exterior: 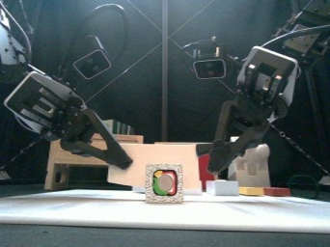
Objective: Place cleaver back into holder
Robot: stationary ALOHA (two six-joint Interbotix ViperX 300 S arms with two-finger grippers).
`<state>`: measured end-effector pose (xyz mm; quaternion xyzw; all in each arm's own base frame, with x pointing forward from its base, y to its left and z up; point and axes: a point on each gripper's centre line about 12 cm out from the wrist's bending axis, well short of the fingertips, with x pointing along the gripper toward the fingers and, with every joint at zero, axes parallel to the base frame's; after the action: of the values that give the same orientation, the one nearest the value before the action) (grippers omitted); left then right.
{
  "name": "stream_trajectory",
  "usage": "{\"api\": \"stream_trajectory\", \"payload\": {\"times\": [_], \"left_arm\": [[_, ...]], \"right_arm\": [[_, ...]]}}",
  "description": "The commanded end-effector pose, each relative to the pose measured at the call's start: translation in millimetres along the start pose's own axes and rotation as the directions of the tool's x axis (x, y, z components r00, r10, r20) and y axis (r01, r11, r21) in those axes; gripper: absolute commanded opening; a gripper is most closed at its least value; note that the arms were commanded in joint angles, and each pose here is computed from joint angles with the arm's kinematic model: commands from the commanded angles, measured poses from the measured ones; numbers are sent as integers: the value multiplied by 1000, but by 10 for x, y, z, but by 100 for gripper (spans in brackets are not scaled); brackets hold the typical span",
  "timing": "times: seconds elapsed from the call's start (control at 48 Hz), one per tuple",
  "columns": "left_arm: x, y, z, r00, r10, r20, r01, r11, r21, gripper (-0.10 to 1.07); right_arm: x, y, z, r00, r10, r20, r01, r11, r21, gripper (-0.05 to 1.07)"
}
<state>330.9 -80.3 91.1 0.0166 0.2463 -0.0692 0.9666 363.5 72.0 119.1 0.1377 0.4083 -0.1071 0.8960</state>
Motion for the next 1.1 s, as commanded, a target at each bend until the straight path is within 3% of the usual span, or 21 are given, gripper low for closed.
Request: {"api": "stream_trajectory", "payload": {"times": [0.0,0.208,0.521,0.688,1.083], "left_arm": [[-21,-37,102,999,-14,32,14,1000,11,44],[-32,43,207,998,6,63,-6,1000,-9,47],[-28,157,358,993,35,113,-33,999,-20,71],[-71,208,440,988,36,150,-36,999,-4,77],[-294,684,528,955,148,257,-147,989,-21,77]], "right_arm": [[-93,-43,131,999,-7,37,6,1000,31,32],[-170,-48,225,998,1,67,-3,999,39,32],[-183,-54,228,998,-2,68,-1,999,46,32],[-203,-53,215,998,0,66,-4,999,53,32],[-465,-81,283,993,30,110,-40,995,94,32]]}}
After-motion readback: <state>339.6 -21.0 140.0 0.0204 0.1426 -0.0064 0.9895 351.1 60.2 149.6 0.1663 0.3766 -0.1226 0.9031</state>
